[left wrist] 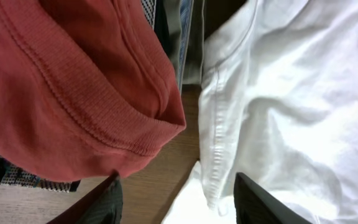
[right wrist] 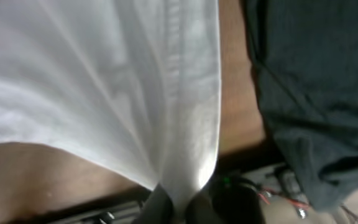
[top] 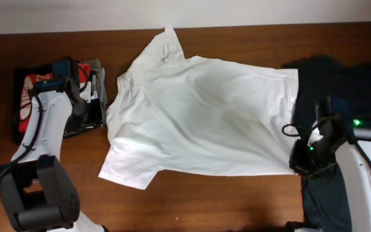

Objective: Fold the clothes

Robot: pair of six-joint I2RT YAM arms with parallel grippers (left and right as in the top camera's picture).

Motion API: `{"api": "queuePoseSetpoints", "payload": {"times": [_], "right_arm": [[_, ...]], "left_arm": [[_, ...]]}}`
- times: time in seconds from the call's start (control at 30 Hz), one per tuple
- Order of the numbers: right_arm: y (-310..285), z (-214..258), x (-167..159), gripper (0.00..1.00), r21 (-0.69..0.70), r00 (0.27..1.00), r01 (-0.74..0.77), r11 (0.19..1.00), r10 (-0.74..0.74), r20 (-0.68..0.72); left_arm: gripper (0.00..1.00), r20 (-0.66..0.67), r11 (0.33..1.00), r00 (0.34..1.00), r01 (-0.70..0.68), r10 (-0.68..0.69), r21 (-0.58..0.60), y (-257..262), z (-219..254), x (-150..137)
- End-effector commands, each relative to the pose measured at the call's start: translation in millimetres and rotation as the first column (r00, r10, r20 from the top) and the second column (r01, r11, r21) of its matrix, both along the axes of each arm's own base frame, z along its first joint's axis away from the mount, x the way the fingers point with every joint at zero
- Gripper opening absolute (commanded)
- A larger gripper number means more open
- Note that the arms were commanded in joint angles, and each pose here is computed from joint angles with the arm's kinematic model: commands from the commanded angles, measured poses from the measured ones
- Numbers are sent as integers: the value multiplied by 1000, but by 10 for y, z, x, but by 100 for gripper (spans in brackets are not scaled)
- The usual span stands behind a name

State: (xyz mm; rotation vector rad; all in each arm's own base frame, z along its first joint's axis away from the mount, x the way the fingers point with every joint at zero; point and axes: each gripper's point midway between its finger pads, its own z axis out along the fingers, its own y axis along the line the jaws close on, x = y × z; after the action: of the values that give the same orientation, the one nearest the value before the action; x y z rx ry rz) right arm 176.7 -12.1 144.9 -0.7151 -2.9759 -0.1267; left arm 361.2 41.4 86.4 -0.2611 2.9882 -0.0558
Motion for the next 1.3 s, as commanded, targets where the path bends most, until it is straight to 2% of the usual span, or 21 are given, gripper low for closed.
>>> {"api": "queuePoseSetpoints", "payload": {"times": [0.0,0.07,0.1,0.2,0.33,0.43,0.5,0.53,0.57,0.6,0.63,0.67,0.77,0.87,0.97,1.1,1.13,1.17,1.2,1.23,1.27], "right_arm": [[-72,-12,-86,50,-42,1000,0,999,-1,-28],[-127,-23,108,76,-68,999,7,998,-3,51],[-148,-21,253,79,-75,994,24,997,-15,110],[-116,0,466,79,-49,980,25,998,-15,196],[-117,6,507,79,-48,977,26,998,-15,213],[-124,10,540,79,-51,974,26,998,-14,226],[-127,14,561,79,-52,972,27,998,-14,234],[-129,16,575,79,-52,971,27,998,-14,240],[-130,18,584,79,-53,970,27,998,-14,243],[-132,20,592,79,-53,969,28,998,-14,247],[-134,22,603,79,-54,968,28,998,-13,251],[-137,25,622,79,-55,966,28,998,-13,259],[-150,43,701,79,-59,957,31,998,-12,290],[-155,28,736,79,-60,956,31,998,-12,294],[-154,-54,769,79,-53,963,28,998,-13,268],[-114,-138,820,77,-23,969,22,1000,-16,247],[-115,-138,821,77,-23,969,22,1000,-16,247],[-115,-139,819,77,-23,969,22,999,-16,247],[-114,-138,820,78,-23,969,22,1000,-16,247],[-115,-138,823,77,-23,969,22,999,-16,248],[-116,-136,831,78,-23,968,22,999,-16,251]], "left_arm": [[60,90,1000,996,6,-7,16,-5,386,-23],[62,22,1000,1000,7,-7,7,-37,420,-251],[64,-8,1000,1000,7,-7,2,-47,364,-323],[65,-102,997,995,9,-17,-79,-198,100,-584],[65,-239,993,971,-6,-22,-117,-289,-304,-1025],[69,-223,984,974,-11,-30,-179,-422,-725,-1179],[70,-219,983,975,-10,-30,-181,-438,-899,-1272],[65,-205,984,978,-9,-29,-180,-443,-1001,-1306],[53,-197,984,980,-7,-29,-179,-444,-1038,-1312],[24,-198,984,980,-7,-29,-179,-445,-1050,-1323],[1,-220,983,975,-29,-12,-179,-450,-1045,-1369],[1,-260,980,966,-70,20,-187,-475,-1029,-1451],[1,-290,974,957,-87,24,-208,-528,-770,-1590],[1,-139,987,989,-75,55,-141,-428,-166,-1584],[0,28,972,988,-145,152,-183,-503,283,-1665],[0,76,964,979,-169,188,-207,-558,486,-1889],[4,49,961,981,-174,189,-216,-583,474,-1940],[33,24,959,982,-179,188,-219,-597,461,-1991],[49,25,959,982,-177,188,-223,-604,466,-1989],[56,53,957,981,-169,186,-235,-614,519,-1926],[57,92,959,978,-159,185,-235,-602,602,-1846]]}}
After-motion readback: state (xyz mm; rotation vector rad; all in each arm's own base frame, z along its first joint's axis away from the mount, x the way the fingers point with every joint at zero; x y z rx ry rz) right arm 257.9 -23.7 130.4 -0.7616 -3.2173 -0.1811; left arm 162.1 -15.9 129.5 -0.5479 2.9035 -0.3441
